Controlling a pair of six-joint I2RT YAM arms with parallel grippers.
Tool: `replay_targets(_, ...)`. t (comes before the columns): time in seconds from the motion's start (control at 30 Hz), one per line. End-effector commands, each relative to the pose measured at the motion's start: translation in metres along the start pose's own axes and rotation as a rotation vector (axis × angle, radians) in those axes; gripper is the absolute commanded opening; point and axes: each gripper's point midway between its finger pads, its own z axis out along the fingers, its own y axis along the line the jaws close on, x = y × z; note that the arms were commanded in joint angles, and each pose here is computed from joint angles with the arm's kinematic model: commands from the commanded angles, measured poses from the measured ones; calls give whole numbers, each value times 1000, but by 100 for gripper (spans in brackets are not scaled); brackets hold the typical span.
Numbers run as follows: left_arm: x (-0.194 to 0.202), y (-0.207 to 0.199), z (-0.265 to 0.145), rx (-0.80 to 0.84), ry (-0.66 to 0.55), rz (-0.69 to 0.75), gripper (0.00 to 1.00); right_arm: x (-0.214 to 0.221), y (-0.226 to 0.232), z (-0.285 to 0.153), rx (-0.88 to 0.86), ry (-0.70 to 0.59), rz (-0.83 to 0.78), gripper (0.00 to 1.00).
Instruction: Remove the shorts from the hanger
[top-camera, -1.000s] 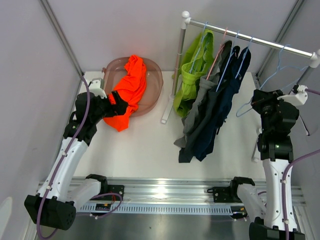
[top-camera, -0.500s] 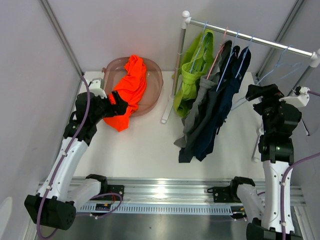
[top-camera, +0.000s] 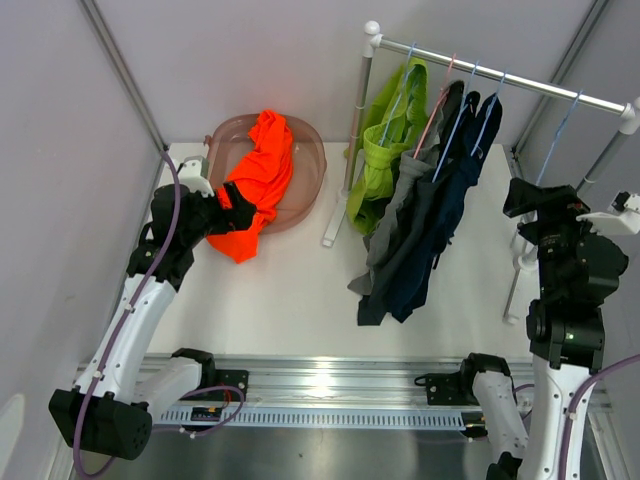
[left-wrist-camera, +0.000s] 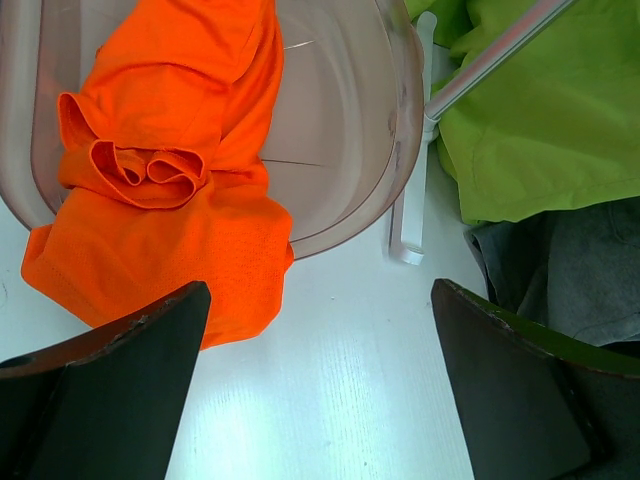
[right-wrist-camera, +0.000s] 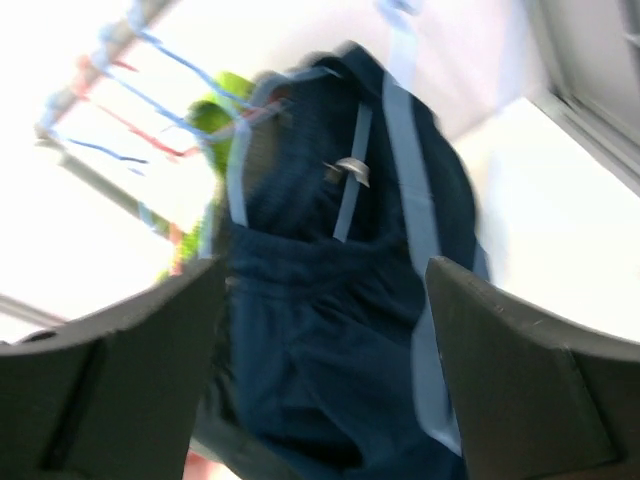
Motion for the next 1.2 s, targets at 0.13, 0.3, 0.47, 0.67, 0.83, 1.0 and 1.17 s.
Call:
replay_targets(0.13, -11, -1, -5, 4, -45, 22, 99, -16, 62, 38, -226, 50, 17, 78)
replay_targets(0.3, -11, -1, -6, 5, -49, 20, 99, -12, 72, 75, -232, 60, 8, 70)
replay_targets(0.47, -10, -2, -5, 11, -44, 16, 99, 12, 73, 110, -207, 114, -9, 65)
replay_targets(0.67, -12, -3, -7, 14, -51, 19, 99, 33, 64, 131, -165, 131, -16, 62)
replay_targets(0.83, -11, -4, -6, 19, -48, 19, 99, 53, 70, 133, -177, 156, -29, 37)
replay_targets(1.0, -11, -5, -5, 25, -43, 19, 99, 55, 70, 131, -155, 140, -51, 19)
replay_targets(1.17, -11, -9, -6, 50, -45, 25, 99, 50, 67, 128, -144, 125, -68, 0)
